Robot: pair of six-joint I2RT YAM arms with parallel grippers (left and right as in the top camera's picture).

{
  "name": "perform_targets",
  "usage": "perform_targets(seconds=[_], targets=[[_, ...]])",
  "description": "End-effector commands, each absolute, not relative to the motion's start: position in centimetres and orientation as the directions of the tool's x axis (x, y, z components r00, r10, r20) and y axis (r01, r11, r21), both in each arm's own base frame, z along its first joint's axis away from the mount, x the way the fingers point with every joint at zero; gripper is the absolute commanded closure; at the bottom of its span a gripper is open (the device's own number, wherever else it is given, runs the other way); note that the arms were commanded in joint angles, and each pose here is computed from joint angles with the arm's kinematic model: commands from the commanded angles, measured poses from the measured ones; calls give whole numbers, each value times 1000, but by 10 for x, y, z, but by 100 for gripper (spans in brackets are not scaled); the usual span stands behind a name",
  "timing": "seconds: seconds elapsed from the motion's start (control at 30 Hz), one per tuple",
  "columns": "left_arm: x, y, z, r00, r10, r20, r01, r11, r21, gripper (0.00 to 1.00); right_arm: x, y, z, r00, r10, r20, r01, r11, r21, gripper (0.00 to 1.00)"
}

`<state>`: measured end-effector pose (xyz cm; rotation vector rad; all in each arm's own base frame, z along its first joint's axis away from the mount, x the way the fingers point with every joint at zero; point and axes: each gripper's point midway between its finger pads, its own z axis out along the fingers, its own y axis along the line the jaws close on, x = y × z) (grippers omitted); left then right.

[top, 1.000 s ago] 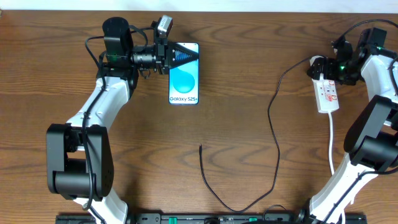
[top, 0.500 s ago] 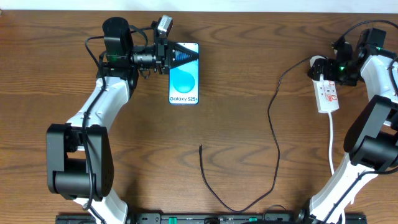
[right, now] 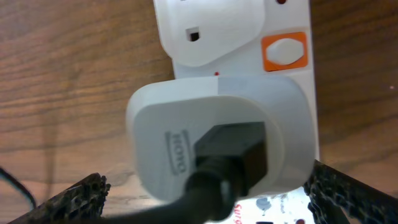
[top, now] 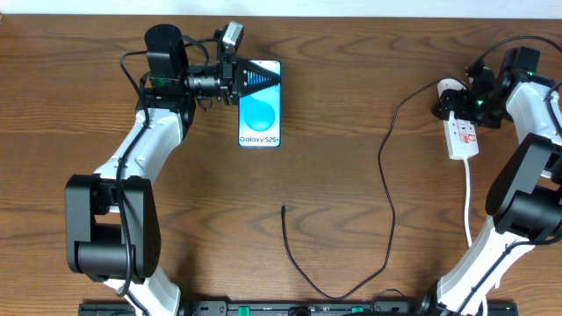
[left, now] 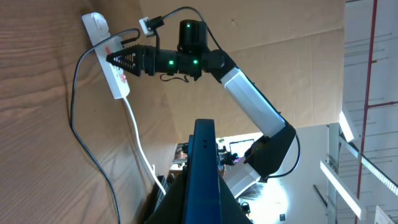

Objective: Plug charger to phone and switch on socket

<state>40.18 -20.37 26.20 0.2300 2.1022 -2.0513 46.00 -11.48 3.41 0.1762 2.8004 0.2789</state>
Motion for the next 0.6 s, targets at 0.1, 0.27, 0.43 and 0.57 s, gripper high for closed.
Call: perform_targets(seconds=[0.1,0.27,0.43,0.57], targets=[[398,-203,274,-958,-21,-287,286,23,-958,92,456,-111,27,-945,157,-287,94,971,220,1],[398,-203,274,-958,-21,-287,287,23,-958,93,458,-111,28,-943,157,-293,93,971,220,1],[399,-203,274,-958,-21,-287,287,23,-958,93,455,-110,28,-947,159,-281,96,969,226,2],[399,-203,274,-958,-21,-287,286,23,-958,93,457,-112,37,-946,160,-282,98,970,222,1]])
